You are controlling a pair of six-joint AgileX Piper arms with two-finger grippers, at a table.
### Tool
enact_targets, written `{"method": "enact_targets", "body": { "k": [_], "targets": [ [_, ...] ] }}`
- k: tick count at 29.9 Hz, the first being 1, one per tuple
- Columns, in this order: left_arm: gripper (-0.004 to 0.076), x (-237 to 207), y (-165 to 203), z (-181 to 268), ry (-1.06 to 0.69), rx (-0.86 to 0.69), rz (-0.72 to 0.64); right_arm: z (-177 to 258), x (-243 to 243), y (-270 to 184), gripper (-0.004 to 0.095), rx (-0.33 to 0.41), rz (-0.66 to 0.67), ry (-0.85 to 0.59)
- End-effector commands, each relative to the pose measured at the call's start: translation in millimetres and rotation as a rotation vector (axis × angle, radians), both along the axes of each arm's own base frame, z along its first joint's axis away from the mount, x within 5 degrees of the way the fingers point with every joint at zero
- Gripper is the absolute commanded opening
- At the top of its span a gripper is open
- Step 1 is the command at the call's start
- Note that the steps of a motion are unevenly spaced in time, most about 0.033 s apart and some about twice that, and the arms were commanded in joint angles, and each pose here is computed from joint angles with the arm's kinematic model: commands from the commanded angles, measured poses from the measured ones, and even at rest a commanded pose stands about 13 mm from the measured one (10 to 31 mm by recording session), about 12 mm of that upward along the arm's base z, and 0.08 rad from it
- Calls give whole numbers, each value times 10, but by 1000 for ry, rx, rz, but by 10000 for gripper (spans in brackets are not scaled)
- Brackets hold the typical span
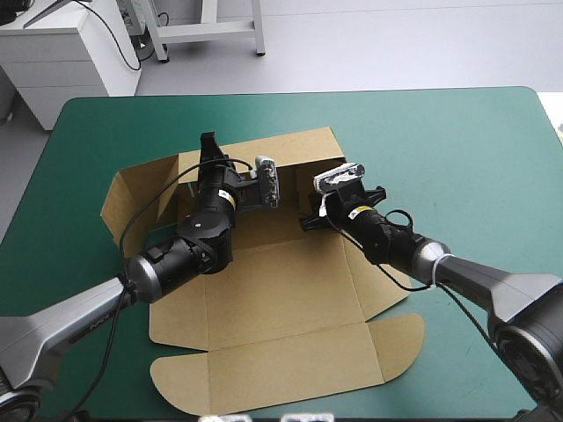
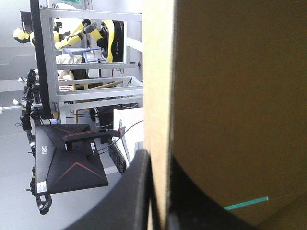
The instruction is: Fold the box
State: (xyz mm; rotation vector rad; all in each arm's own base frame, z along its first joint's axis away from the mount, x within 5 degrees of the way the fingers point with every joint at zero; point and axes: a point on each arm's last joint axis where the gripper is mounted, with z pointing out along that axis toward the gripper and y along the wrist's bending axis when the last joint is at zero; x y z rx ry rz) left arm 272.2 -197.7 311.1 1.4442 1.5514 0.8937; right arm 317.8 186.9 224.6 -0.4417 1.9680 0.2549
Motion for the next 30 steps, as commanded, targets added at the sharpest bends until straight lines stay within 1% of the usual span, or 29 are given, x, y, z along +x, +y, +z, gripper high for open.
{"method": "enact_targets", "body": {
  "k": [1,4,5,14,16,18,19,20,22,24,25,26,30],
  "targets": [
    [11,-42,-34,171,-40,-61,-46,265,29,-26,367,22,-3,-91],
    [11,-42,-34,171,-40,-61,-46,254,22,-22,-18,7,9,-83],
    [11,-43,-38,171,-39,-63,-50,253,23,-22,-7,10,7,-81],
    [13,-44,-60,174,-42,-77,-70,219,2,-10,-18,-2,29,-43],
    [44,-44,-66,177,-45,-75,-79,216,0,-9,-20,-8,33,-41],
    [125,-35,-71,202,-77,-40,-100,215,-1,-9,-20,-8,34,-40],
    [191,-30,-72,215,-94,-23,-108,209,-4,-7,-20,-10,37,-33],
    [271,-27,-76,226,-109,-10,-118,208,-5,-6,-20,-10,38,-31],
    [470,-26,-88,233,-116,-18,-128,205,-4,-11,-18,-11,38,-28],
    [638,-26,-108,247,-128,-58,-137,205,-5,-10,-18,-11,38,-28],
    [707,-26,-121,248,-127,-88,-140,205,-5,-10,-18,-11,38,-28],
    [736,-27,-124,245,-119,-121,-130,205,-5,-10,-18,-11,38,-28],
    [715,-61,-151,231,-99,-149,-119,204,-5,-10,-20,-9,37,-27]
  ]
}}
